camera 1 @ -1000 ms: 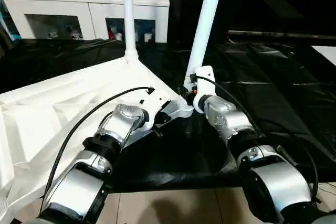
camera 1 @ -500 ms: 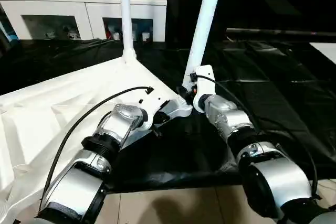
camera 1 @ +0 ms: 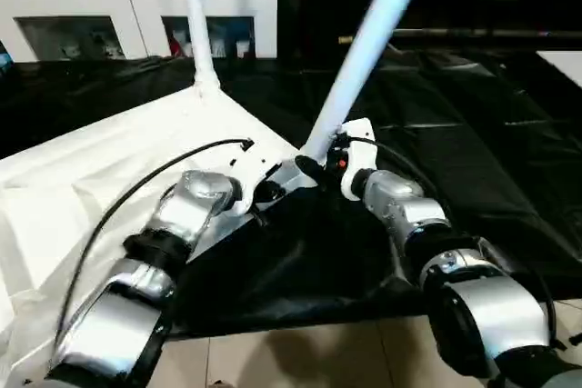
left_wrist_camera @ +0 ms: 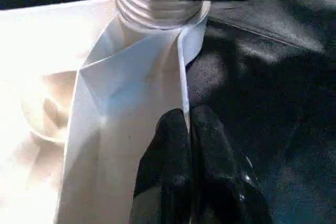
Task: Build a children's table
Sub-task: Rotate table base
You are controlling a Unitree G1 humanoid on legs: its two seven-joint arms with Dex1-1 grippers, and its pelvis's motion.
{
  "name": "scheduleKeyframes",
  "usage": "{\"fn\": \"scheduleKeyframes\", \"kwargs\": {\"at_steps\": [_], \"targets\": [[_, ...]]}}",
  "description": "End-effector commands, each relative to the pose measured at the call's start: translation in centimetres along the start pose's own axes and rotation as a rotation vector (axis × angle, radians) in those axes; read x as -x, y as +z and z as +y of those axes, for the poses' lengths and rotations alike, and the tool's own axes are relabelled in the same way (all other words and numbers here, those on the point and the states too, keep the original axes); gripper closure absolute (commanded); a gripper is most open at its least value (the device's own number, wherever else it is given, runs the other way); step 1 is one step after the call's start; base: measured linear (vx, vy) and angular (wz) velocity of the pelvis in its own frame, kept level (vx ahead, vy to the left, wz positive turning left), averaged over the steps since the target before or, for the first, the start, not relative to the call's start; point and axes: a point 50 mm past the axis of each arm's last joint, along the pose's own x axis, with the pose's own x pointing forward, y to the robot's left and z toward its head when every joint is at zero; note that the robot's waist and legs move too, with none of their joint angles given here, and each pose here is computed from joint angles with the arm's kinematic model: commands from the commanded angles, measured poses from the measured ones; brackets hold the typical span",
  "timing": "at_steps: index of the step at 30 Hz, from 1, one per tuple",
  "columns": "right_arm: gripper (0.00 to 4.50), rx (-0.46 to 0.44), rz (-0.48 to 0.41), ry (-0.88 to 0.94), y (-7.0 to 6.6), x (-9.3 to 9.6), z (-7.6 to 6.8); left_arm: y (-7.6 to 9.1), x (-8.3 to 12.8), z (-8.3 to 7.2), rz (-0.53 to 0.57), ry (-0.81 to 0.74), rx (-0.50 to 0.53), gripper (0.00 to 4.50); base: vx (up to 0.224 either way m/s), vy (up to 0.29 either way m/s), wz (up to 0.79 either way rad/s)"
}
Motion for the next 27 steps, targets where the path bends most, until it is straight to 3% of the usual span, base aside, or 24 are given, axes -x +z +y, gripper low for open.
{"fn": "scheduleKeyframes", "kwargs": {"at_steps": [1, 11, 16, 27], "targets": [[0.18, 0.056, -0.01, 0.046, 0.5, 0.1, 0.2, -0.2, 0.1, -0.4, 0.017, -0.043, -0.05, 4.5, 0.077, -0.043, 0.03], [0.1, -0.03, -0.13, -0.016, 1.6, 0.0, 0.4, 0.1, 1.0, -1.2, 0.033, -0.097, -0.114, 4.5, 0.037, -0.017, 0.01], [0.1, -0.129, -0.147, -0.077, 1.7, -0.2, 0.4, 0.1, 1.9, -1.8, 0.074, -0.125, -0.095, 4.5, 0.0, 0.0, 0.0], [0.26, -0.141, -0.158, -0.06, 2.0, -0.3, 0.7, -0.2, 2.4, -2.5, 0.099, -0.154, -0.087, 4.5, 0.0, 0.0, 0.0]]}}
